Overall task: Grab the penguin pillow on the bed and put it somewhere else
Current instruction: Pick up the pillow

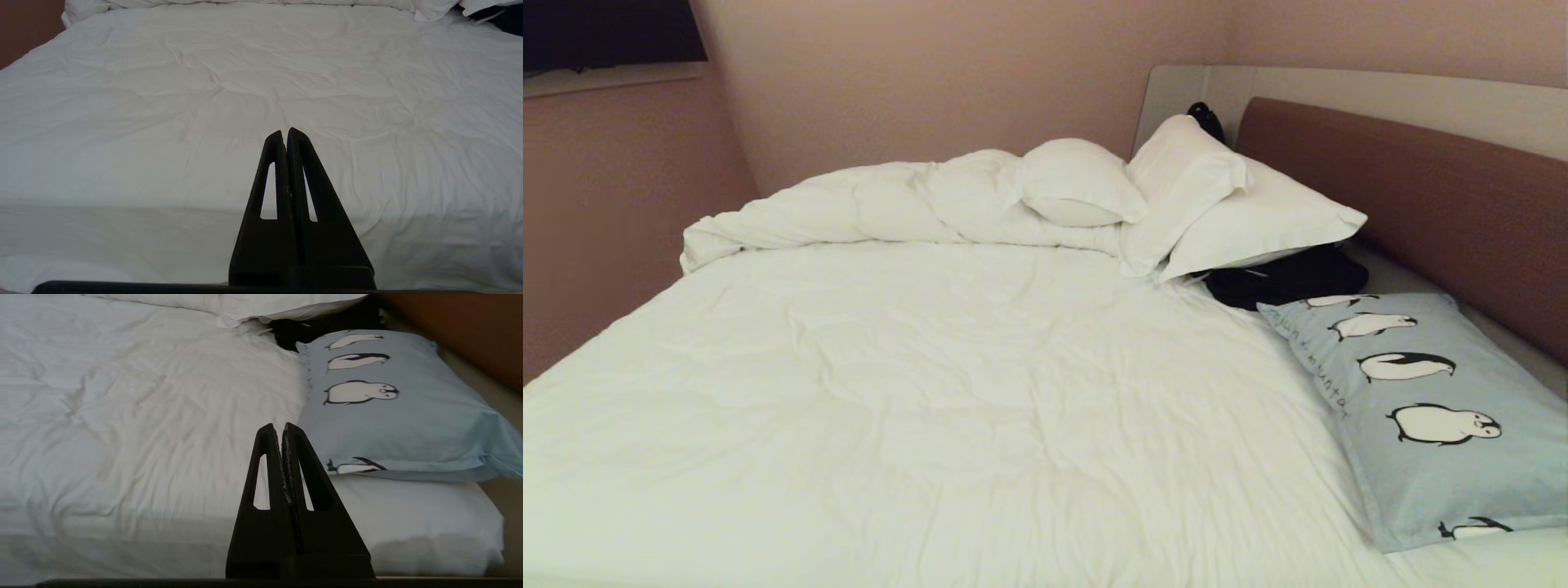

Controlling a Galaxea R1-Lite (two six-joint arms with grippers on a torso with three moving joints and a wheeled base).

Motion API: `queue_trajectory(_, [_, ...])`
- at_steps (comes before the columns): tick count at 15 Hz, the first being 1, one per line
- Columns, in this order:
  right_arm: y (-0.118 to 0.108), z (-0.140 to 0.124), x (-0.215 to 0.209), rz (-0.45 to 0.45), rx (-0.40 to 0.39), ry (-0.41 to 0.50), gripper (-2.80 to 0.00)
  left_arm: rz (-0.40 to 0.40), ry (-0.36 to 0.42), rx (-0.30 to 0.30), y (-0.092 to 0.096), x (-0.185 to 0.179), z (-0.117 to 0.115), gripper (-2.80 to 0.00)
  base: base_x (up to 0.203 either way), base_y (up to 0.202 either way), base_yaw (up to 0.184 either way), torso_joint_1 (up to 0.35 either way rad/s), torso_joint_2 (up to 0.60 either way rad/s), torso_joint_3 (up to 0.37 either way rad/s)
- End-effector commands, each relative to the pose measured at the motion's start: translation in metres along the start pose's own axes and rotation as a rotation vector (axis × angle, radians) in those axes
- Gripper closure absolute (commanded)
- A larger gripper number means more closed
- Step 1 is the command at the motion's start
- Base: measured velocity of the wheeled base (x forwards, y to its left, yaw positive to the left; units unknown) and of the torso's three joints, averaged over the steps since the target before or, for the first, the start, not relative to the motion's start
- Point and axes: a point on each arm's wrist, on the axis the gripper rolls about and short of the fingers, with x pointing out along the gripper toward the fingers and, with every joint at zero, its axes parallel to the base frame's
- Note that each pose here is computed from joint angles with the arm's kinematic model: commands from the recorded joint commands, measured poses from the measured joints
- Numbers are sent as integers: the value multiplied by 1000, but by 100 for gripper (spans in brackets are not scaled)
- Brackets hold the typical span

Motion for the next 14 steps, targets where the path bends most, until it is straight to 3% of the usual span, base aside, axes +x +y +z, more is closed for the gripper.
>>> queue_trajectory(1, [1,-5,0,21,3,40,0,0,-1,-1,0,0,0,0,0,0,0,0,0,0])
queue_trajectory(6, [1,-8,0,14,76,61,0,0,-1,-1,0,0,0,0,0,0,0,0,0,0])
queue_trajectory(14, [1,-8,0,13,79,61,0,0,-1,-1,0,0,0,0,0,0,0,0,0,0])
